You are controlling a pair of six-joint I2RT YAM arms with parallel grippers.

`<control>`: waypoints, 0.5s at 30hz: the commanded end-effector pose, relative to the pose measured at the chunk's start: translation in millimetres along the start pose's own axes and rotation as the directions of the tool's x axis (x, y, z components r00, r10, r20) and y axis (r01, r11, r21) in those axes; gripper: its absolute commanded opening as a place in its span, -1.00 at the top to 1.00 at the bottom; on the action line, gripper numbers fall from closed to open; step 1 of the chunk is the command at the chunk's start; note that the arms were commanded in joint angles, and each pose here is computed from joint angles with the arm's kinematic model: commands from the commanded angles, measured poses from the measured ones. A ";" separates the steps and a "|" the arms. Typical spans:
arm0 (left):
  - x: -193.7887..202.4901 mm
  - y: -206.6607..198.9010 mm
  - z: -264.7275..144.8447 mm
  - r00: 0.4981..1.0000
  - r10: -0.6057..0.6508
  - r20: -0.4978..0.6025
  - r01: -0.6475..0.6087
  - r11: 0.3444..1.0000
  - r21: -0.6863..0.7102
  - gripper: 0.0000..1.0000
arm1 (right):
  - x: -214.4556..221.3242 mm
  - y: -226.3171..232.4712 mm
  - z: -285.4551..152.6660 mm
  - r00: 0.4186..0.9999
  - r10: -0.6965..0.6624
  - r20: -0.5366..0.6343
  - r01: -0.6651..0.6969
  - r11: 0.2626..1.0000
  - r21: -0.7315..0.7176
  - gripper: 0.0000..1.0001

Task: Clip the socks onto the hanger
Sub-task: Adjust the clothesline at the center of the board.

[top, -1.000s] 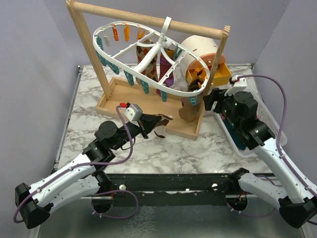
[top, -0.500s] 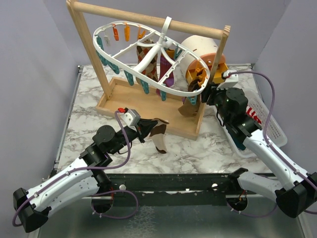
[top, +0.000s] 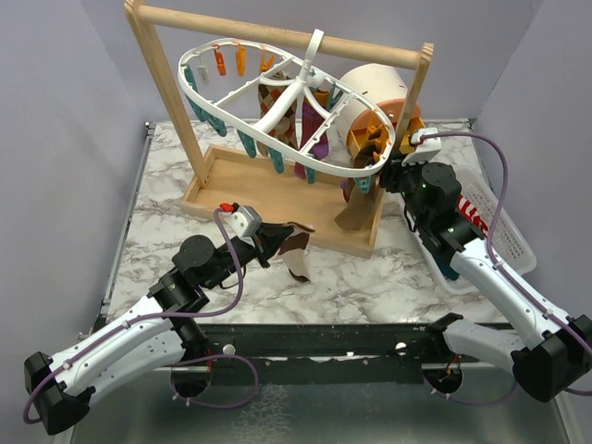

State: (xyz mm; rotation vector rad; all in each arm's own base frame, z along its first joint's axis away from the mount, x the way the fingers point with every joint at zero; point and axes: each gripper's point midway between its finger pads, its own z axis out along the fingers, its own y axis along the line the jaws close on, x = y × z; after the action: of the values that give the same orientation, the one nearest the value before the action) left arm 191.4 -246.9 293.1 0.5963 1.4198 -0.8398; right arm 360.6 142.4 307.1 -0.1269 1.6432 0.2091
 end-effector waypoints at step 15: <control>4.9 1.7 -7.9 1.000 0.008 0.006 -0.008 1.000 -0.009 1.00 | 24.6 91.9 13.3 0.997 -0.002 -0.076 -0.029 0.915 -0.402 0.99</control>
State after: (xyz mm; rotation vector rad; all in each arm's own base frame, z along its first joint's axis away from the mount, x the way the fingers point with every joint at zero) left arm 189.0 -244.1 290.0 0.5955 1.4167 -0.8402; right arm 378.6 155.4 306.1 -0.1899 1.6291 0.2360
